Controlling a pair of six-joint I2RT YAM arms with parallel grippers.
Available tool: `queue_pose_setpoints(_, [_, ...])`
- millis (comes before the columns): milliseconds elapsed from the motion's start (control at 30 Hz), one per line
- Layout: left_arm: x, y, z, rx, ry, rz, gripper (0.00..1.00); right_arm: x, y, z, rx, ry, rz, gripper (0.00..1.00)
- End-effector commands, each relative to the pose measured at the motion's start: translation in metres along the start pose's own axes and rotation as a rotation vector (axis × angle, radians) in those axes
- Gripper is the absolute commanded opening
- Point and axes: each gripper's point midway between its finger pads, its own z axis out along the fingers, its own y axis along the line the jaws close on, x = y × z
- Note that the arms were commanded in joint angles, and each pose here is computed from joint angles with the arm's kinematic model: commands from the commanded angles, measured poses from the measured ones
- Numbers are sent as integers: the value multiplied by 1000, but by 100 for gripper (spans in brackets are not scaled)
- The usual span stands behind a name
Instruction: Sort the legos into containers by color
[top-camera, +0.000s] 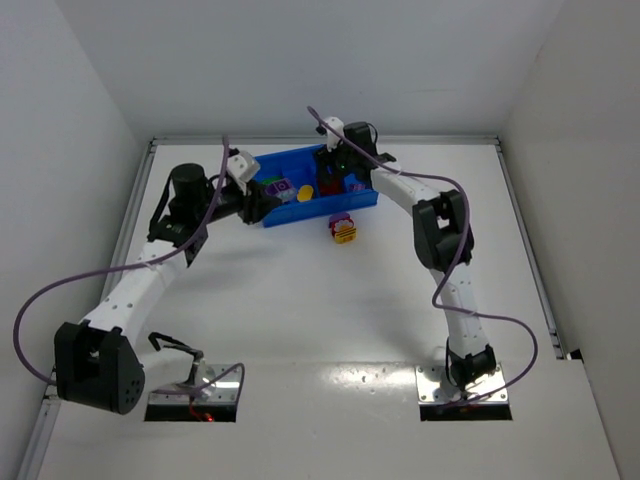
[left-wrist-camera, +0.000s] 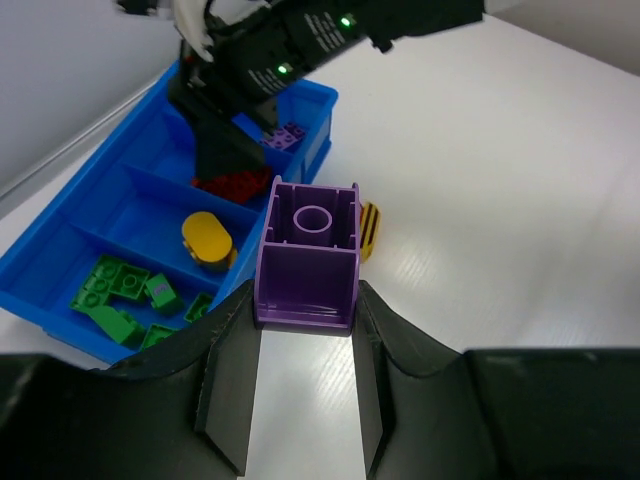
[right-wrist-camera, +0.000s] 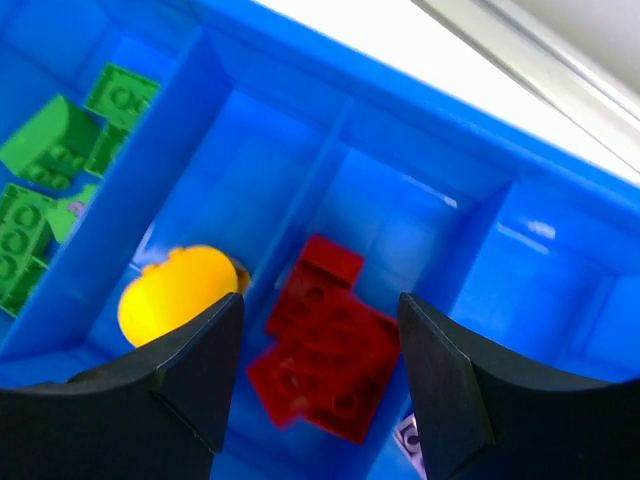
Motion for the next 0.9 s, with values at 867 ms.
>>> queue_pose_setpoints(867, [32, 65, 266, 80, 157, -205, 3, -20, -61, -305, 348, -17, 152, 68])
